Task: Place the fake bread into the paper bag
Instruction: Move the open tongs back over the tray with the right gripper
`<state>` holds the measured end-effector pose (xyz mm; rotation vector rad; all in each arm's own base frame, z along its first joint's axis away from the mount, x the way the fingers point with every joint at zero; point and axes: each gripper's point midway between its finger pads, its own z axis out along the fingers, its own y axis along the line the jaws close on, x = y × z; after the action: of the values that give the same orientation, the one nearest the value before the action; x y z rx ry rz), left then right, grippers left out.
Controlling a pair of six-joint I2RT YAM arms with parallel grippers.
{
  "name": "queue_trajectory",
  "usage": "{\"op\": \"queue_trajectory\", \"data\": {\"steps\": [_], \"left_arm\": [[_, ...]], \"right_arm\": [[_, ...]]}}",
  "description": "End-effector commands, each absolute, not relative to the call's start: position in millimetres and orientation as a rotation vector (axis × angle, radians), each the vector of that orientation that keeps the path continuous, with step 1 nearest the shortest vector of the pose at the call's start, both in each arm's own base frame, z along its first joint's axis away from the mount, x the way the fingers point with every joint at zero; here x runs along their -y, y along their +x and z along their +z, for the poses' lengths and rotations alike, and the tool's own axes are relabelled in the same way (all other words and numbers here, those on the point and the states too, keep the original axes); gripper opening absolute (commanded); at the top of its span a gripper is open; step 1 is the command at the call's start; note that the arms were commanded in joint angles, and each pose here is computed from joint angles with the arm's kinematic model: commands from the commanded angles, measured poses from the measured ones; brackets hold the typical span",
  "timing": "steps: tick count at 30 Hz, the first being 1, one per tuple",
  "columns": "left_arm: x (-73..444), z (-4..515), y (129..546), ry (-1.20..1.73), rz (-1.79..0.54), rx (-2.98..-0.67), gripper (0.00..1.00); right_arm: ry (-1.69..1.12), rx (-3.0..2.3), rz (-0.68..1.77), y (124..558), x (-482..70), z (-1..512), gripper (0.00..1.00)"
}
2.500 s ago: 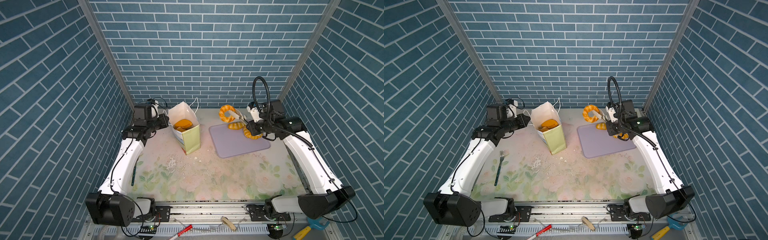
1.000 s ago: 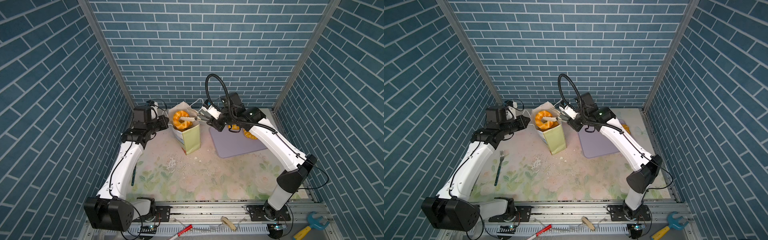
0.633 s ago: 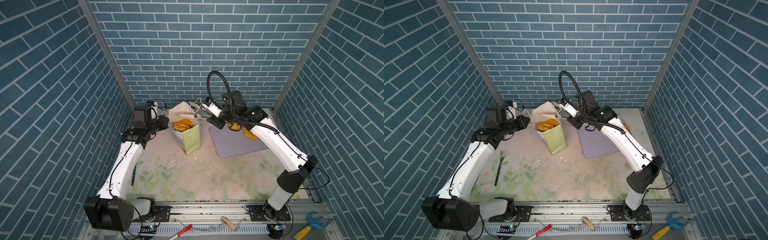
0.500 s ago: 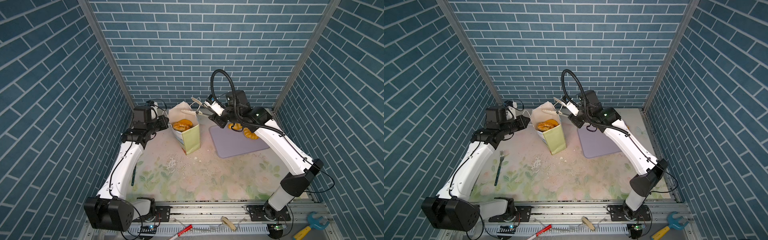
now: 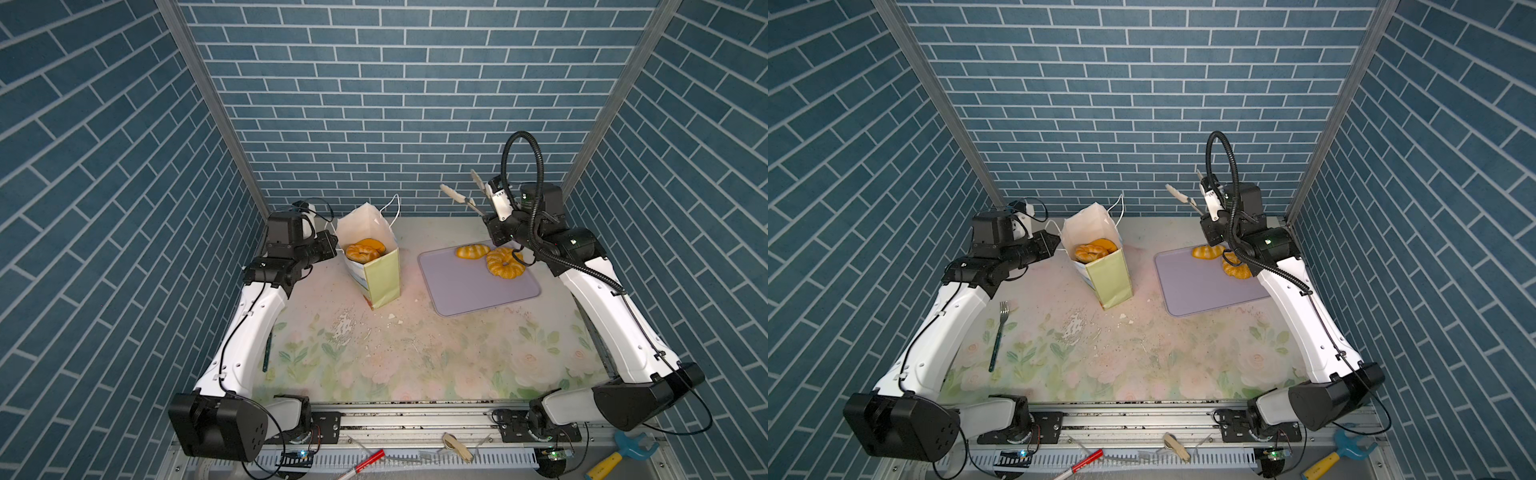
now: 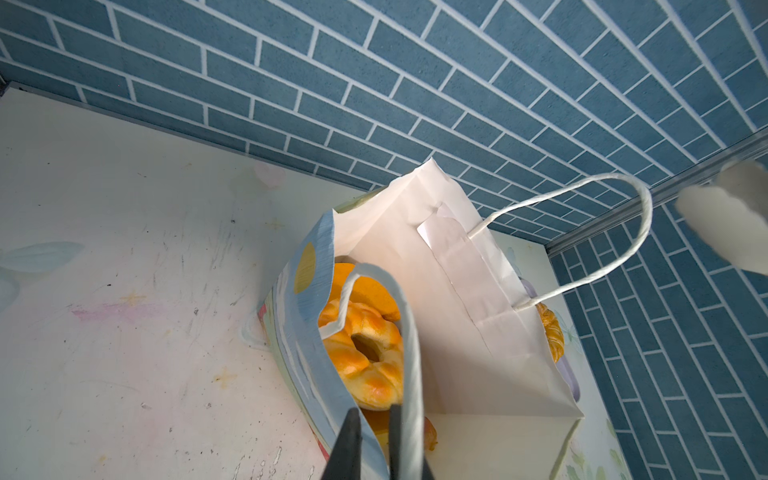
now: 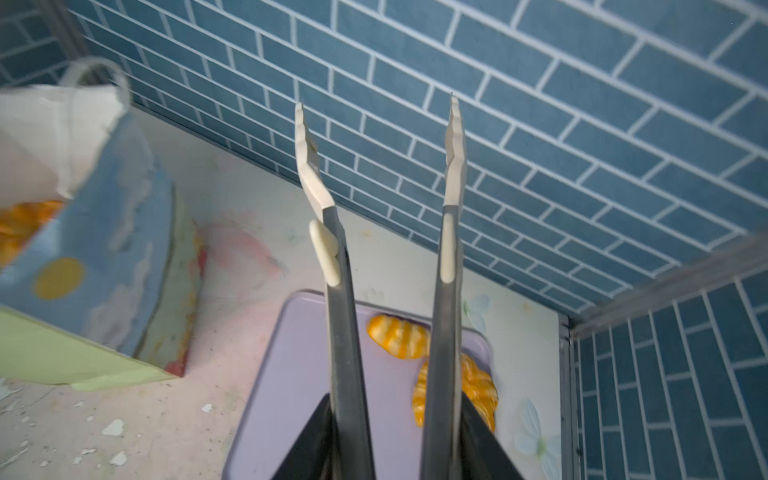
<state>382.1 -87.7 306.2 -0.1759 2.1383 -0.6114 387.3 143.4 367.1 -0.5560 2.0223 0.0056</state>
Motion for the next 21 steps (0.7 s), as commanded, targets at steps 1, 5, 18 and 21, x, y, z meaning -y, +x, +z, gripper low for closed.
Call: {"op": "queue_trajectory", "data": {"steps": [1,5,18,21], "left_arm": [[90,311,387,-0.151,-0.605,-2.130,0.16],[90,312,388,-0.144,-0.605,-2.131,0.16],[88,316,383,-0.128,-0.584,-2.132,0.16],[88,316,382,-0.125,-0.579,-2.132,0.16]], "right_arm": [[-0.389,-2.137,0.002,392,-110,339,0.43],[-0.289,-2.262,0.034,398,-87,296,0.43],[-0.097,-2.608,-0.068,404,-42,200,0.42],[-0.091,-2.645,-0.074,400,-40,191,0.42]]}}
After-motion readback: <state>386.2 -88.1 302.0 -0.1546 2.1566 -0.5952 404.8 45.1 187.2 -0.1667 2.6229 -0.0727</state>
